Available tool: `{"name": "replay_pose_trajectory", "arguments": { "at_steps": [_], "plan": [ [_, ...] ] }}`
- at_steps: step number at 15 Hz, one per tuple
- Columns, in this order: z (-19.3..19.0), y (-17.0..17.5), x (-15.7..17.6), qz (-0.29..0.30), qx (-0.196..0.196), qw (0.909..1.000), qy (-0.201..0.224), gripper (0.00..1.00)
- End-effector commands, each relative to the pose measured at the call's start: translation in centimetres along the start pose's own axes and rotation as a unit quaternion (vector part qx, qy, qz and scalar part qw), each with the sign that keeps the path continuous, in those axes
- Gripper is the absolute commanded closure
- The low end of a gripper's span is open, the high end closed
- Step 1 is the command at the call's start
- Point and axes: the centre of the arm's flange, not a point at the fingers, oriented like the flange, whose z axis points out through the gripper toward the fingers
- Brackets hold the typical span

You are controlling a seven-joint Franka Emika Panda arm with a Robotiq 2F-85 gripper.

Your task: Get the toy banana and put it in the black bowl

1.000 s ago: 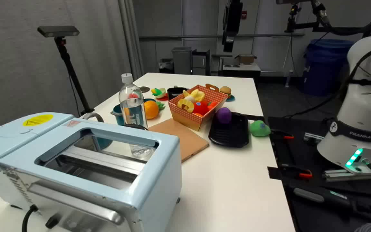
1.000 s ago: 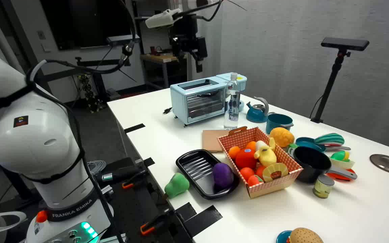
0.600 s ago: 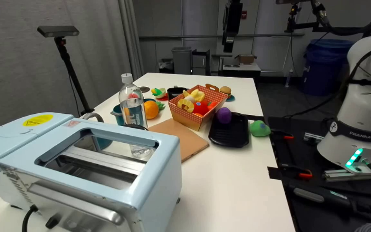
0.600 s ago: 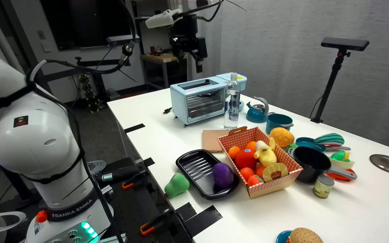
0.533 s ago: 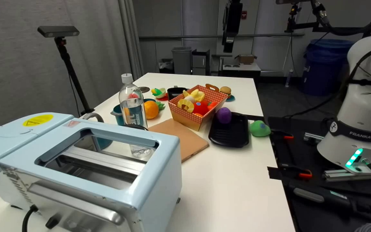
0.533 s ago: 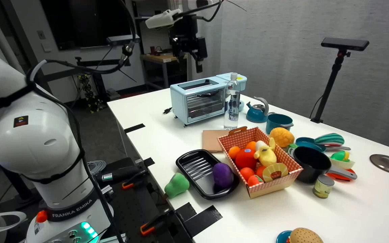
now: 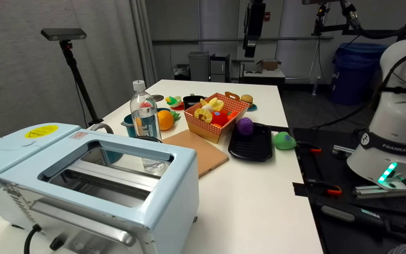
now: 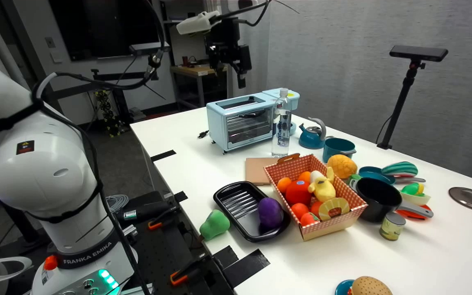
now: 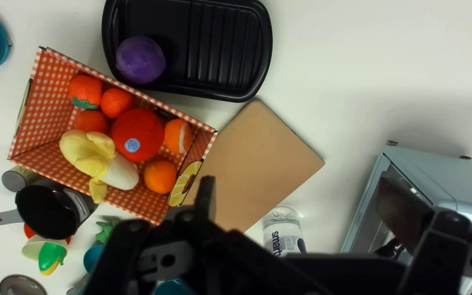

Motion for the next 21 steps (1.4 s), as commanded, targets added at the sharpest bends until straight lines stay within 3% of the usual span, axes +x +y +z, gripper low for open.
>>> {"name": "replay_pose_trajectory", "arguments": {
  "at_steps": [1,8,17,21],
  "plan": [
    [0.0,0.0,0.0,0.0,0.0,1.0,0.0,0.0],
    [-0.2,0.2,0.7,-0.001,-0.001,1.0,-0.002,0.0],
    [3.1,0.8,6.9,0.008,0.015,0.9997,-0.019,0.0],
    [3.5,3.3,7.9,0.023,0.029,0.9991,-0.02,0.0]
  ]
}}
